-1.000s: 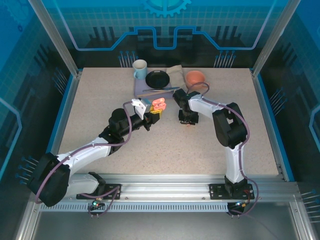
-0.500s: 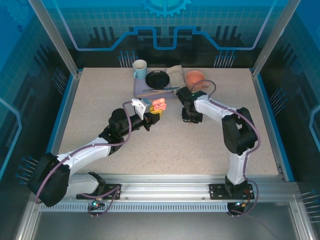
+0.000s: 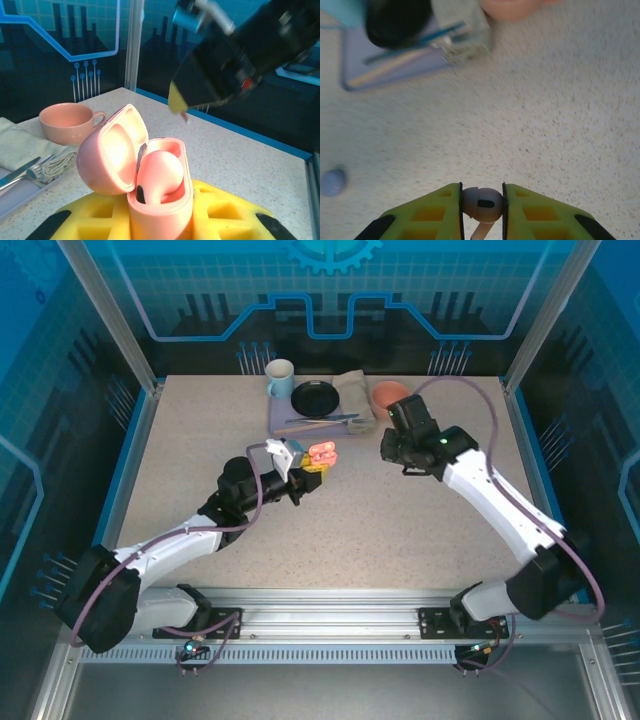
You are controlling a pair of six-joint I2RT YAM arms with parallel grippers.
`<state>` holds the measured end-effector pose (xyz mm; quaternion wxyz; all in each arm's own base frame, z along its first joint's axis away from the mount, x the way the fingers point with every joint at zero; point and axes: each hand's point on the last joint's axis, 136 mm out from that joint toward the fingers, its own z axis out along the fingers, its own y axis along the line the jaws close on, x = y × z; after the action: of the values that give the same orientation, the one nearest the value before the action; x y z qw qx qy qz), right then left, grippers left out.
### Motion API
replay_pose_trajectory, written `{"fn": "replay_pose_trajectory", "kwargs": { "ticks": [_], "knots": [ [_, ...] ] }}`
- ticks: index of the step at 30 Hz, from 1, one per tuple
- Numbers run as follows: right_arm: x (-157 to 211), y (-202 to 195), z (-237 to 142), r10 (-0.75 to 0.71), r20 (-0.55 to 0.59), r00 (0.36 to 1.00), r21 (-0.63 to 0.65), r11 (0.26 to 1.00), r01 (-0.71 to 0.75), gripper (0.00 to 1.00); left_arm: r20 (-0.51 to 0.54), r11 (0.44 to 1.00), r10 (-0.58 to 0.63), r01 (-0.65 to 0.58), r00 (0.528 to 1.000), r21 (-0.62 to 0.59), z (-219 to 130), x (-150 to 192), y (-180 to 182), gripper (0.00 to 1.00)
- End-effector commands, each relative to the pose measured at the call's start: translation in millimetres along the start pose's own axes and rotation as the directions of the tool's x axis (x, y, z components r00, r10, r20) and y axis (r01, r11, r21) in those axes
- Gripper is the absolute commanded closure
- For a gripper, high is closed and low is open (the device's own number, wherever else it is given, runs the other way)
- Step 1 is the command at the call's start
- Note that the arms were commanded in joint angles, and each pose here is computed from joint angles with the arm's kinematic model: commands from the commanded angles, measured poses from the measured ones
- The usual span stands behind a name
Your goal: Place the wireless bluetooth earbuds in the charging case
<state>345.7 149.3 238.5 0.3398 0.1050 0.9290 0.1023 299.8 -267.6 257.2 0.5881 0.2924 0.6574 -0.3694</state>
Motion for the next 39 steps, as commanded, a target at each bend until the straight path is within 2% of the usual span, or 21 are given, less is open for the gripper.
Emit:
{"fn": "replay_pose_trajectory", "kwargs": {
  "ticks": [1, 7, 16, 22, 39],
  "knots": [
    [-26, 24, -39, -0.022, 0.124, 0.992, -0.118, 0.992, 0.037, 0.76, 0.003, 0.997, -0.006, 0.006, 1.000, 0.078, 6, -9, -13, 1.00],
    [-41, 60, -86, -0.046, 0.271, 0.961, -0.277, 0.953, 0.124, 0.76, -0.008, 0.992, 0.005, -0.004, 1.000, 0.127, 19, -11, -23, 1.00],
    [-31, 98, -107, -0.112, 0.382, 0.917, -0.380, 0.886, 0.266, 0.76, 0.037, 0.993, -0.010, 0.006, 0.999, 0.114, 38, -31, -20, 1.00],
    [-21, 111, -105, -0.163, 0.406, 0.899, -0.382, 0.864, 0.329, 0.76, 0.066, 0.994, -0.016, 0.009, 0.998, 0.107, 40, -40, -18, 1.00],
    [-2, 113, -72, -0.202, 0.347, 0.916, -0.355, 0.876, 0.327, 0.77, 0.101, 0.994, -0.005, -0.006, 0.995, 0.108, 36, -53, -21, 1.00]
  ]
}}
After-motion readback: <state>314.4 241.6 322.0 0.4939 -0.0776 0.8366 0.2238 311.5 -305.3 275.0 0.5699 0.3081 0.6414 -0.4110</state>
